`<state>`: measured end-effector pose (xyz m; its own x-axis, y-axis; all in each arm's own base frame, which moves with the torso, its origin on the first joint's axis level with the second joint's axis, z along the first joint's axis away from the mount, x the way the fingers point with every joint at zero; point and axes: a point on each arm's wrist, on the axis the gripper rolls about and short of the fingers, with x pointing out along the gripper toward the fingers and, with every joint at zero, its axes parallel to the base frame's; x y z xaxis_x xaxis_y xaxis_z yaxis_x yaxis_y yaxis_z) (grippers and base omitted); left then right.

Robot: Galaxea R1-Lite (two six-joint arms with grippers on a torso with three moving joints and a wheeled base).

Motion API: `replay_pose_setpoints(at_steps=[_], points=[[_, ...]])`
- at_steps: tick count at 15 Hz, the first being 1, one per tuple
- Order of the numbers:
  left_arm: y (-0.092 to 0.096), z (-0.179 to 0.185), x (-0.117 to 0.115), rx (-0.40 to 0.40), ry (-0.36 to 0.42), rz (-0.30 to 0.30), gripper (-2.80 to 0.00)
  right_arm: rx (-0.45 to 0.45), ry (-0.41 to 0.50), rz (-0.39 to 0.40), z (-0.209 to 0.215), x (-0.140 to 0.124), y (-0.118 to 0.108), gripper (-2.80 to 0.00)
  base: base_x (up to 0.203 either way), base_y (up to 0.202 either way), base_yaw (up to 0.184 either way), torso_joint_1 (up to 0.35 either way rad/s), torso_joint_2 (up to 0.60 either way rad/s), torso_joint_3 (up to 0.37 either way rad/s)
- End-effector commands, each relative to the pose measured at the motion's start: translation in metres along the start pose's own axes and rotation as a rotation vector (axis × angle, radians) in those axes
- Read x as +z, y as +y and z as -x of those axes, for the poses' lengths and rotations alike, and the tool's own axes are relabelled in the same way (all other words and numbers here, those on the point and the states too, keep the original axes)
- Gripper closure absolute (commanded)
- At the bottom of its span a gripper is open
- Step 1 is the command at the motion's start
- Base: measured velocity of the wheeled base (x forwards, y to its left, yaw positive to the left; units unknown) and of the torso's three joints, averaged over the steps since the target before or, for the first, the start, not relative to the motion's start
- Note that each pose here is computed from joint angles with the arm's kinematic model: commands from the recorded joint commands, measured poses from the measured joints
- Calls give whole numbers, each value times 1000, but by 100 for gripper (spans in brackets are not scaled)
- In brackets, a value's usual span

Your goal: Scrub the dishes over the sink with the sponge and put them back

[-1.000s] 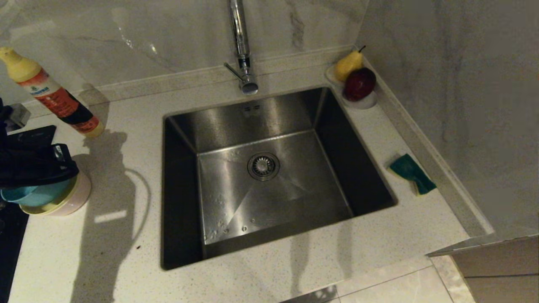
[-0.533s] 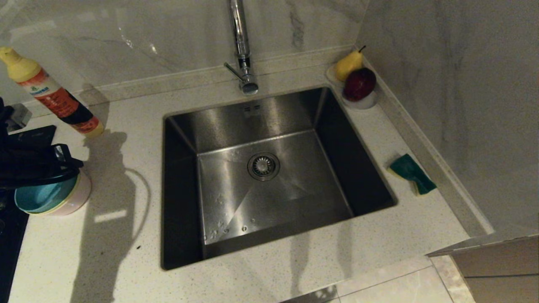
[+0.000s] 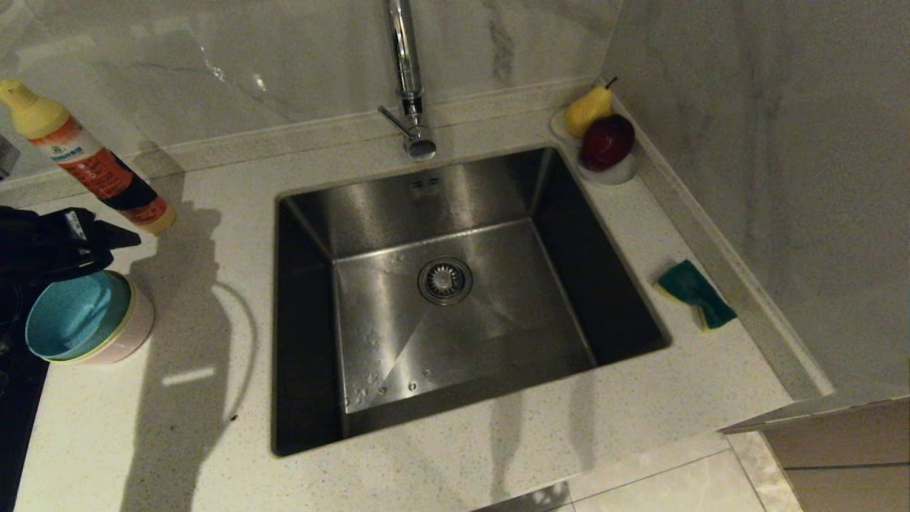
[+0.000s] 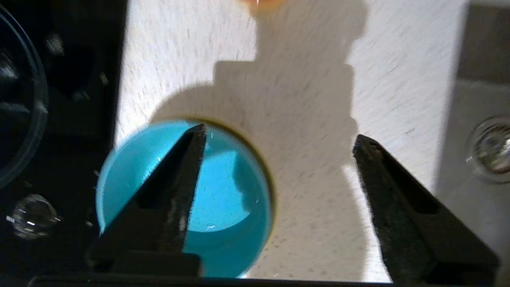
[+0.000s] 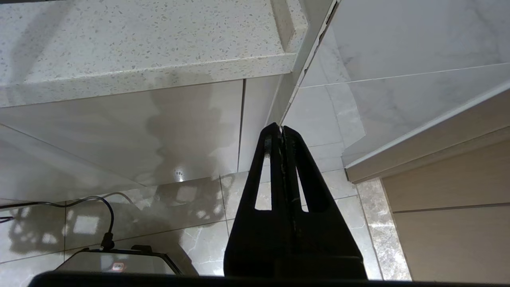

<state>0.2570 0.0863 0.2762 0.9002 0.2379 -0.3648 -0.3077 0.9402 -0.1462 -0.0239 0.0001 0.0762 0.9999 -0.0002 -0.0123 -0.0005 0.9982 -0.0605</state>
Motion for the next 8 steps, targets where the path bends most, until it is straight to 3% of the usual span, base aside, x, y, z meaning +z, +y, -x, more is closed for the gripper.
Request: replay_pose_setpoints(at_steps=[1,2,3,5,8], points=[[-3,19,16,-10,-58,-2,-280,1,0,1,0,0,0,0,0,0,0,0,0,0],[-4,23,20,-13,-79,-2,-280,1,0,1,0,0,0,0,0,0,0,0,0,0],[-6,29,28,-19,-110,-6,0,0,0,1,0,0,0,0,0,0,0,0,0,0],[-17,37,45,-73,-176,-24,0,0,0,1,0,0,0,0,0,0,0,0,0,0],[-42,31,49,-162,-185,-67,0,2,0,1,0,0,0,0,0,0,0,0,0,0]])
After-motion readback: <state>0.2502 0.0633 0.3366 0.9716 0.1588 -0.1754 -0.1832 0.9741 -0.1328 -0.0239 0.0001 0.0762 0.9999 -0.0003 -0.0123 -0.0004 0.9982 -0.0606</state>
